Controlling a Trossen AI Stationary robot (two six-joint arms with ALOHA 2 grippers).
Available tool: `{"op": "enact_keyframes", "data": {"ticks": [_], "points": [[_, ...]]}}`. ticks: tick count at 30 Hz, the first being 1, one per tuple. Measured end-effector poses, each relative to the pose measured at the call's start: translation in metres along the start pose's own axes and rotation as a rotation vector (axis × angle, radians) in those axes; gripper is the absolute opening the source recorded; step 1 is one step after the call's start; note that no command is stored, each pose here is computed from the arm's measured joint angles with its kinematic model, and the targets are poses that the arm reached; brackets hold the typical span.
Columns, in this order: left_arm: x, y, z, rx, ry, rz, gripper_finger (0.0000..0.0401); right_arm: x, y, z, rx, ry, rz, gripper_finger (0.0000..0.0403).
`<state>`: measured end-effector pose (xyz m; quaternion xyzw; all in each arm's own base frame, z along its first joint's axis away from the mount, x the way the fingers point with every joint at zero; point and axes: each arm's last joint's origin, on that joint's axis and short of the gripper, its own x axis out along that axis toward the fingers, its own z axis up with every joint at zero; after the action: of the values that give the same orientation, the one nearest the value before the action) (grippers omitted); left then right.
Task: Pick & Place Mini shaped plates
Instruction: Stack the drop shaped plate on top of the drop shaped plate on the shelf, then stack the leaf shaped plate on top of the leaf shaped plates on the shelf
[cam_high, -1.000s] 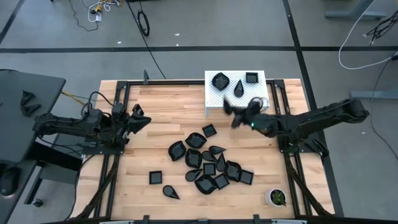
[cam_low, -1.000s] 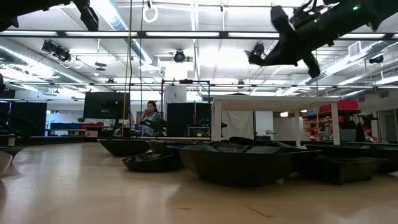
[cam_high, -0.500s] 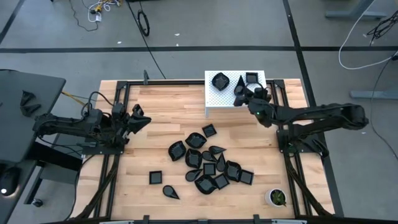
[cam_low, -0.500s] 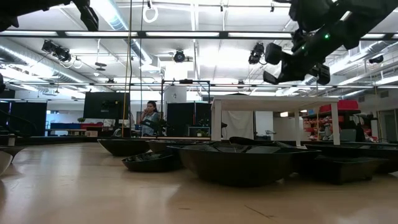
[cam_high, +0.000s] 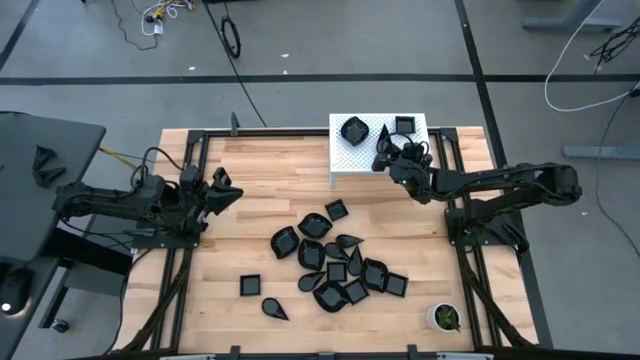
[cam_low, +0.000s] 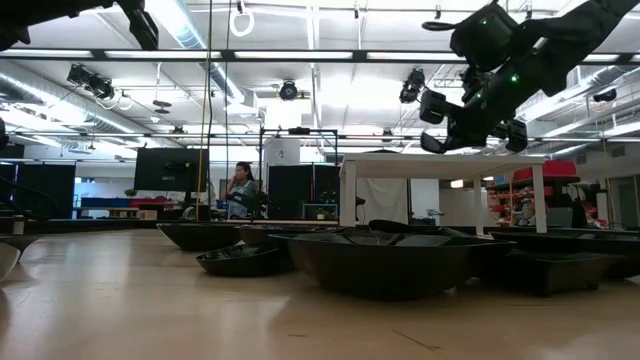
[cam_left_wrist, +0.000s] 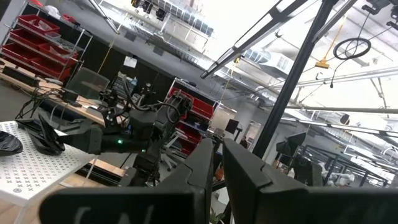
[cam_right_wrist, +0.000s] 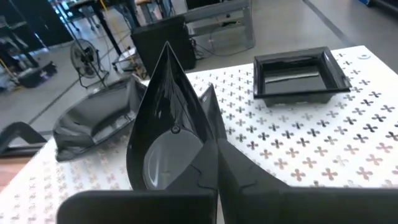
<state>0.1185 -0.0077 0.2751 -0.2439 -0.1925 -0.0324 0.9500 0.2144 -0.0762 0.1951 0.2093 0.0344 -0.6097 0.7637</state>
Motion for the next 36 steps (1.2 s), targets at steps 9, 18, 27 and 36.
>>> {"op": "enact_keyframes", "data": {"ticks": [9,18,27,36], "points": [[0.0,0.0,0.0,0.0,0.0,0.0,0.0042,0.002,-0.001,0.001,0.012,-0.004,-0.012,0.0012],[0.0,0.0,0.0,0.0,-0.001,0.0,0.0042,0.004,-0.002,0.002,0.033,-0.009,-0.024,0.0029],[0.0,0.0,0.0,0.0,0.0,0.0,0.0042,0.0,0.0,0.008,-0.054,-0.03,0.01,0.003],[0.0,0.0,0.0,0.0,0.0,0.0,0.0042,-0.015,0.002,0.023,-0.08,0.083,0.259,0.0005]]}}
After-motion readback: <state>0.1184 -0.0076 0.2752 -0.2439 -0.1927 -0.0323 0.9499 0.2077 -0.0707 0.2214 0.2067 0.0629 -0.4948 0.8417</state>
